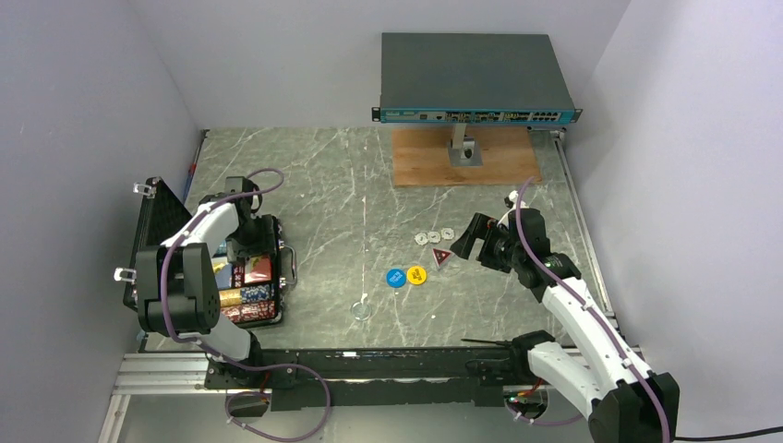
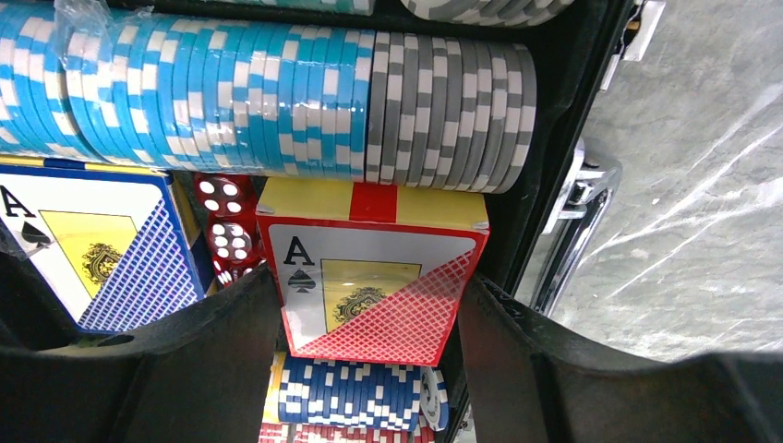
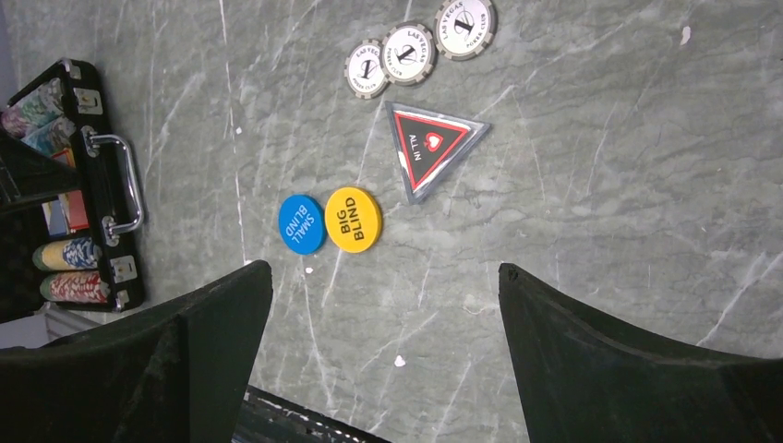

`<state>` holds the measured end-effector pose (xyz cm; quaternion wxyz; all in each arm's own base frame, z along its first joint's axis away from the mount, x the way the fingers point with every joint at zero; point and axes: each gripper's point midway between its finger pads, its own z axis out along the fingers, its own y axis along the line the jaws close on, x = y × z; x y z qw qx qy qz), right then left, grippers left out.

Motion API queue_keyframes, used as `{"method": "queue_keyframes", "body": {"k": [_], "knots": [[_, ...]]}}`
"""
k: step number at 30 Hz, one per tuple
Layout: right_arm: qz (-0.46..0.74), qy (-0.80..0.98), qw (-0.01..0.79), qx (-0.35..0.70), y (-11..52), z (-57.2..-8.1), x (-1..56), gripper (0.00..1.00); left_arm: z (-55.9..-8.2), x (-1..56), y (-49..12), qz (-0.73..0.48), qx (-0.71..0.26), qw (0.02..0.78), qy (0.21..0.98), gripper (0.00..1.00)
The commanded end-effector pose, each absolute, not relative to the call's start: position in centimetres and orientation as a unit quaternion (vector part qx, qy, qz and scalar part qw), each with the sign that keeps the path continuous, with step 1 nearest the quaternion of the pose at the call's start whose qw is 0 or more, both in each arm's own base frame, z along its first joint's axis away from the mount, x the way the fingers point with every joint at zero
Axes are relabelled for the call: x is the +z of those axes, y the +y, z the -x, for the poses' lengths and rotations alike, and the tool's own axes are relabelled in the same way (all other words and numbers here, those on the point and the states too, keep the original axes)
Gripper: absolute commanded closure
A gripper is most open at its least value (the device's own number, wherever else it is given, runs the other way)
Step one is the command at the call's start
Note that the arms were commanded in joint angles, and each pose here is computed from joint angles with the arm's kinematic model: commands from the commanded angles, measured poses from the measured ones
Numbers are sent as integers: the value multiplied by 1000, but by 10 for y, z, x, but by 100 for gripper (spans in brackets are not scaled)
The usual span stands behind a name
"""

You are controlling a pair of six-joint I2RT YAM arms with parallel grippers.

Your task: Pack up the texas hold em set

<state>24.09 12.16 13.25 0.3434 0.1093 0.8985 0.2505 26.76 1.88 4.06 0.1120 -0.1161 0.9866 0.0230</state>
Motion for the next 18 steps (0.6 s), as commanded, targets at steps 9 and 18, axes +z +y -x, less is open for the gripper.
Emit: {"method": "queue_keyframes", "body": {"k": [9,18], "knots": [[-113,886,359,271,129,-252,146,7,-265,54,10,120,-3,141,983,25],[-109,890,357,261,127,-256,144,7,-298,105,12,118,-7,221,968,17]]}}
